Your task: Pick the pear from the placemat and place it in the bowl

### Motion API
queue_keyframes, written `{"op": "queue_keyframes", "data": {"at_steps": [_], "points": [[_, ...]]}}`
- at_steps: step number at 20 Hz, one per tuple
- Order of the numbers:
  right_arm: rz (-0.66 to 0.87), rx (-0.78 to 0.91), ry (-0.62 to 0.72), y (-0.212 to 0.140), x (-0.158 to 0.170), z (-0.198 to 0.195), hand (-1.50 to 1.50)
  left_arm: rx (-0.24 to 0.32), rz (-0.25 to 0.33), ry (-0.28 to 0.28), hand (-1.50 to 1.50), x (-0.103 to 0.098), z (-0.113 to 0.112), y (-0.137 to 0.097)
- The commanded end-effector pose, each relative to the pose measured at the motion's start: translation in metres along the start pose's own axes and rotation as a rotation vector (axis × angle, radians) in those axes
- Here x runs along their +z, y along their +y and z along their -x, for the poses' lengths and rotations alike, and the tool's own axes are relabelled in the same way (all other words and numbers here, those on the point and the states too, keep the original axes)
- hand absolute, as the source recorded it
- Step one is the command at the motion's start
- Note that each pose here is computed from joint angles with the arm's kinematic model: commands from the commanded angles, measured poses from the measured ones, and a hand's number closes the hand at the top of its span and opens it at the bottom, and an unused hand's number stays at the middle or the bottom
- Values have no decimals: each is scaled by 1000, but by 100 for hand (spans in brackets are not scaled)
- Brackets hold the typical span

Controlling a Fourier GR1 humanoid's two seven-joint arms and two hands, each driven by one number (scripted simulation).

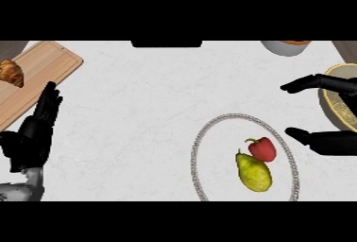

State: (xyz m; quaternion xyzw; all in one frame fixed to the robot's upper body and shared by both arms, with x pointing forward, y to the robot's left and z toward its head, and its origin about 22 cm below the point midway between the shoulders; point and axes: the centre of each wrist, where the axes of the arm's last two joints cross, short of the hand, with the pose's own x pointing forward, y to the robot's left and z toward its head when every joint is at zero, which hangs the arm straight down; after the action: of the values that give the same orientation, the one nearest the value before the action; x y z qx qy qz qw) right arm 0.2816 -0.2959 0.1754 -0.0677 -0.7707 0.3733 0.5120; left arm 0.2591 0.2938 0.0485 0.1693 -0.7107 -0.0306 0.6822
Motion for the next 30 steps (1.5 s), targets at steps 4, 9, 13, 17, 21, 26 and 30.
{"op": "queue_keyframes", "data": {"at_steps": [4,9,13,17,21,26,30], "points": [[-102,98,10,34,94,20,-150,19,-8,40,0,-16,-10,29],[-125,152,62,6,115,22,-150,27,24,29,0,-1,3,16],[-121,171,92,-10,101,-1,-150,36,31,22,0,-16,-1,8],[-147,223,86,-25,64,-32,-150,28,50,38,0,-16,7,13],[-225,286,111,-20,29,-52,-150,43,52,22,0,-21,4,-5],[-441,438,216,-13,3,-58,-150,22,64,9,0,-30,-14,0],[-564,490,277,10,-26,-58,-150,36,66,21,0,-28,-6,2]]}}
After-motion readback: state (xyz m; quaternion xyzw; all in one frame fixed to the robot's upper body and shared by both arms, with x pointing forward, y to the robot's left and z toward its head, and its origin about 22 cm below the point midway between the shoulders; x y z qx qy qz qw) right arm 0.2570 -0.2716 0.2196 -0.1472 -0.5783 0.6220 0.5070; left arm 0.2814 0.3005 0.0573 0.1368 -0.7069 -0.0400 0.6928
